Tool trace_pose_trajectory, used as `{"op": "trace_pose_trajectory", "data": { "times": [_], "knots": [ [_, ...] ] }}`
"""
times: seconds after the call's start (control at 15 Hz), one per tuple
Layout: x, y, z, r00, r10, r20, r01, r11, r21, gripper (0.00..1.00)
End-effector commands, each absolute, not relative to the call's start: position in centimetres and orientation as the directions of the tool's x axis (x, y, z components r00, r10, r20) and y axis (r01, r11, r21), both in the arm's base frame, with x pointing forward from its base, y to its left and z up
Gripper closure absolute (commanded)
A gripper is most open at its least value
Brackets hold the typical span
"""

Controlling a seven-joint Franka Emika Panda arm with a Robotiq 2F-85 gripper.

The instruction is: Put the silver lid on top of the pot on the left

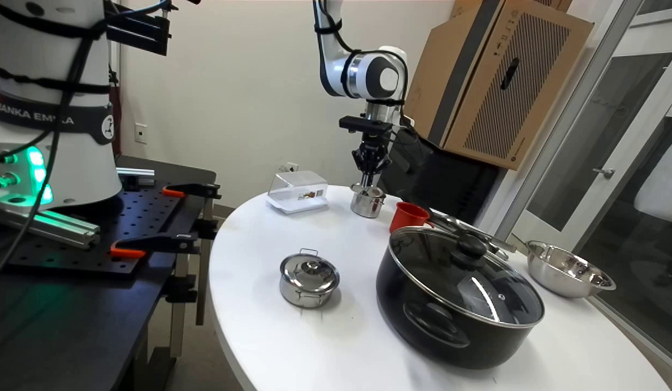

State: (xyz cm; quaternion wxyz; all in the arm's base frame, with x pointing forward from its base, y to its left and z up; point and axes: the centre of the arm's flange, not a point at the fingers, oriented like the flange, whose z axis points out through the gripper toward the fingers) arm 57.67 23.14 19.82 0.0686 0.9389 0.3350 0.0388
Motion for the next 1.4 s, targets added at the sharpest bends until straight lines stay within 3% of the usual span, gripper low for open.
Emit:
{"op": "trace_pose_trajectory", "data": {
  "times": [0.0, 1.33],
  "knots": [
    [57.2, 23.2, 20.7, 0.770, 0.636, 0.045, 0.623, -0.766, 0.158, 1.00],
    [60.3, 24.0, 21.1, 0.792, 0.609, 0.048, 0.593, -0.786, 0.174, 1.00]
  ]
}}
